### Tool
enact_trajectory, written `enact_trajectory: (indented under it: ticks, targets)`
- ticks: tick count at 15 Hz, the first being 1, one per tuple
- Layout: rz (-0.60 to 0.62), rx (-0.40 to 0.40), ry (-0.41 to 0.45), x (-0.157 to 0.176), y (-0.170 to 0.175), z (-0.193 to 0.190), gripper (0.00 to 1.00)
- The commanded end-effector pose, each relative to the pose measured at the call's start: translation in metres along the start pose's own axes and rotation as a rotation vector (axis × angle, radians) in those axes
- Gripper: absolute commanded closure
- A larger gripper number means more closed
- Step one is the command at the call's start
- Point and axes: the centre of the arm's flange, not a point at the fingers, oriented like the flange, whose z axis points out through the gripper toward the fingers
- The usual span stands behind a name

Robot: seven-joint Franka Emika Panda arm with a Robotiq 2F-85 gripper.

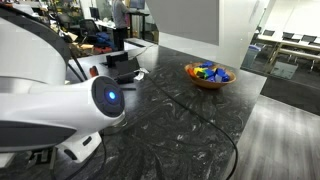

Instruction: Pick up the paper cup and move it to the left.

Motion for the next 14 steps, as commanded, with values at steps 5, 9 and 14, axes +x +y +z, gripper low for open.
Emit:
enact_trajectory:
  ticks: [5, 9, 14]
  targets:
    - [0.087, 0.017, -0.061, 0.016, 0.009, 0.010, 0.00]
    - [0.171, 0.012, -0.060, 0.020, 0.009, 0.010, 0.00]
    - [0.402, 0.022, -0.144, 0.032, -0.002, 0.003, 0.00]
